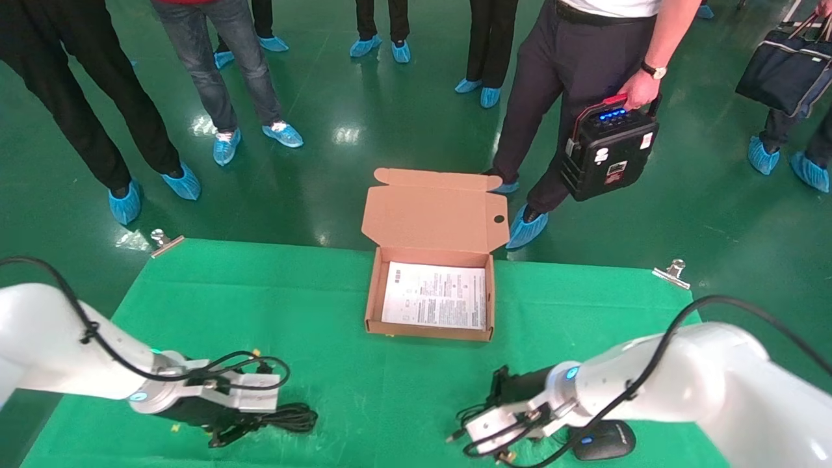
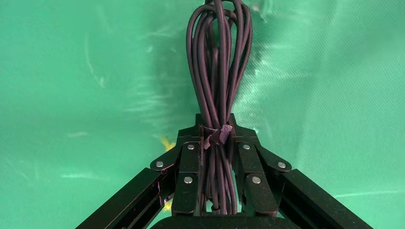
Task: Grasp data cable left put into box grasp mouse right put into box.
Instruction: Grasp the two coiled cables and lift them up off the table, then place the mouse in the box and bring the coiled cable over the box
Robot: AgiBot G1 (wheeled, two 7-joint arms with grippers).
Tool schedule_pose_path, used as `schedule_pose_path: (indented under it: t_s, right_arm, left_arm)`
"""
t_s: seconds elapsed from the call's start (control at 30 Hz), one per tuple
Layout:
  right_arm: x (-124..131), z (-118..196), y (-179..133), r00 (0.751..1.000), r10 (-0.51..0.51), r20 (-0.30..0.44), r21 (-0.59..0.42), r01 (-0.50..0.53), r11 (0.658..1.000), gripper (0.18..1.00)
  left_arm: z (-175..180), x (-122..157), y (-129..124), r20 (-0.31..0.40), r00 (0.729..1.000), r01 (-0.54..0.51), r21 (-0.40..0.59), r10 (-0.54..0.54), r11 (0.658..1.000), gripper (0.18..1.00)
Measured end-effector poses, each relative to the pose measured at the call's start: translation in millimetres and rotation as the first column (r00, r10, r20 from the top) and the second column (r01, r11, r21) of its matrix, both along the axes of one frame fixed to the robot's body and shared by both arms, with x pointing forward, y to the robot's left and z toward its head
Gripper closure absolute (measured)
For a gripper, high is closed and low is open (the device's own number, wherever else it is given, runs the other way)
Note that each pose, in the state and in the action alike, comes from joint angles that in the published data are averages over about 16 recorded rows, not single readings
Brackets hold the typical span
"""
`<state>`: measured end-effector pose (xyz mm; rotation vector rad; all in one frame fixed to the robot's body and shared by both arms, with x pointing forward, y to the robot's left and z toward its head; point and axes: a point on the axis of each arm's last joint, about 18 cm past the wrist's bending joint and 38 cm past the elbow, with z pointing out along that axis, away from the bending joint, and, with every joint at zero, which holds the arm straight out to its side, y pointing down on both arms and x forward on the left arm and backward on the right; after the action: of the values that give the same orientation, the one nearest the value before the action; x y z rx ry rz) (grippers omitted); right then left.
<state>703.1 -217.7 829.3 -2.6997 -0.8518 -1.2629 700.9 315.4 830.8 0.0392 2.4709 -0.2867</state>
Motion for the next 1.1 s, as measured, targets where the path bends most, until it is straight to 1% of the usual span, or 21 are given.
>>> schedule_pose_path:
  t_s: [0.13,0.27,0.37,0.47,0.63,0.8,0.93,1.1]
  right_arm:
    - [-4.6,18.7,-12.5,0.999,-0.031,0.027,0.02,0.031,0.999,0.956]
    - [-11.7,45.7,-29.3,0.994,-0.075,0.073,0.049,0.072,0.996,0.957]
    - [-18.2,70.0,-43.0,0.986,-0.114,0.121,0.077,0.105,0.991,0.958]
    - [-24.3,96.7,-56.1,0.972,-0.152,0.177,0.107,0.135,0.985,0.958]
    - [-32.8,146.0,-73.4,0.937,-0.206,0.282,0.161,0.165,0.973,0.959]
    - [-40.1,195.6,-79.9,0.893,-0.228,0.387,0.214,0.154,0.965,0.959]
    - [-43.8,231.3,-75.6,0.857,-0.219,0.466,0.243,0.114,0.963,0.959]
    - [-46.8,267.6,-61.5,0.813,-0.191,0.55,0.265,0.046,0.963,0.959]
  left_arm:
    - [8.4,-6.2,6.4,0.007,1.0,0.02,0.005,-0.02,1.0,0.911]
    - [20.2,-14.5,15.6,0.019,0.999,0.039,0.013,-0.039,0.999,0.915]
    - [31.5,-20.6,23.3,0.036,0.998,0.045,0.02,-0.046,0.999,0.916]
    - [44.8,-26.2,30.7,0.059,0.997,0.046,0.025,-0.047,0.999,0.917]
    - [74.2,-33.5,39.7,0.119,0.992,0.04,0.026,-0.043,0.999,0.918]
    - [111.1,-37.9,42.1,0.202,0.979,0.037,0.013,-0.039,0.999,0.918]
    - [142.9,-37.9,38.1,0.28,0.959,0.042,-0.001,-0.04,0.999,0.919]
    - [181.7,-34.3,26.8,0.381,0.924,0.058,-0.024,-0.044,0.998,0.919]
